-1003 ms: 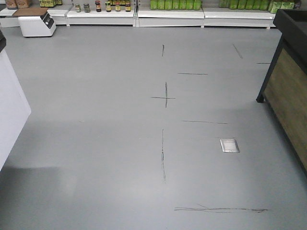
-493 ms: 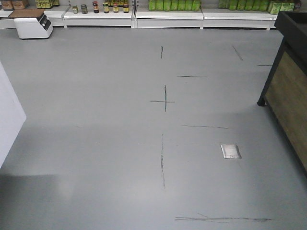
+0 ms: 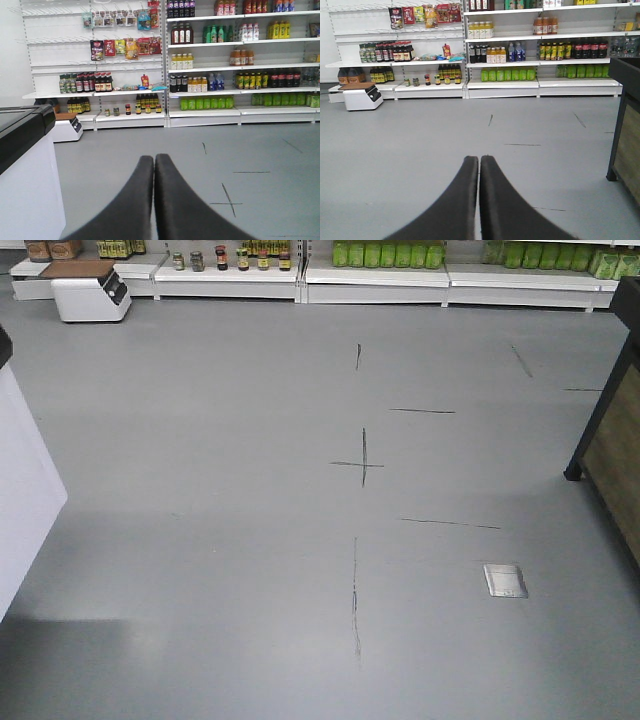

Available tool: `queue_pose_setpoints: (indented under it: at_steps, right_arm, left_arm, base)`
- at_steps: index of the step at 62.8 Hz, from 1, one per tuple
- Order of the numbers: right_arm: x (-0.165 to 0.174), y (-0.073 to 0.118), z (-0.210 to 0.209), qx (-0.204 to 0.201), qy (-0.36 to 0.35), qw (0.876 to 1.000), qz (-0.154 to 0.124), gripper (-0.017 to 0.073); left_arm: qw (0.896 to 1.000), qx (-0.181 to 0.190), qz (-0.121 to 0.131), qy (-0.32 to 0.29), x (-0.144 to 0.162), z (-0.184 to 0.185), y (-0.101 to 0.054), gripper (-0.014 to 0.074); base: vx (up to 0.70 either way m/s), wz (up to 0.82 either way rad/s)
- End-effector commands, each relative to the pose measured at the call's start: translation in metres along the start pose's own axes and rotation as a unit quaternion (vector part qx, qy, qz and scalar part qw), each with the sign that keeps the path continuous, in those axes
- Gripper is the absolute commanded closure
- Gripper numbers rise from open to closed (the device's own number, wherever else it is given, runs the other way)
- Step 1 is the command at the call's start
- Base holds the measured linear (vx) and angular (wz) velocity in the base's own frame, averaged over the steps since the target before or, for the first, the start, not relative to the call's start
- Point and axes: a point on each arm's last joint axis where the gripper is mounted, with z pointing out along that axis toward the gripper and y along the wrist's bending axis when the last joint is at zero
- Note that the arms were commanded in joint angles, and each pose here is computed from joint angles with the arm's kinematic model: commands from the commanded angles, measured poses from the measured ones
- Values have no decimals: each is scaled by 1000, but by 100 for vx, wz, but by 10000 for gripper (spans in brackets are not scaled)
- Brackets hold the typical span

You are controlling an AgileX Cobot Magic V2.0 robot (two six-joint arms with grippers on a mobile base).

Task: Pick three apples into basket with both arms
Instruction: 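Drive the base across the floor toward the fruit display tables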

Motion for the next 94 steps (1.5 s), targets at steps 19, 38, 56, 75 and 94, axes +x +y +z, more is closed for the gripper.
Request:
queue_pose_setpoints:
  at_steps: [19,38,56,75,94]
  right_arm:
    - [-2,1,0,-8,-34,999,-7,564]
    - [-2,1,0,-8,-34,999,-7,564]
    - [-2,1,0,-8,-34,999,-7,564]
    - [-2,1,0,-8,-34,999,-7,564]
    - [-2,1,0,-8,-34,999,-7,564]
  left_arm:
    - [1000,-2,-6,-28,1,-1,0,600]
    - [1000,-2,-6,-28,1,-1,0,600]
    - [1000,-2,-6,-28,1,-1,0,600]
    - [1000,-2,-6,-28,1,-1,0,600]
    - [1000,-2,-6,-28,1,-1,0,600]
  base:
    - [19,-2]
    - [22,-3]
    - [23,-11]
    - [24,-23]
    - [22,-34]
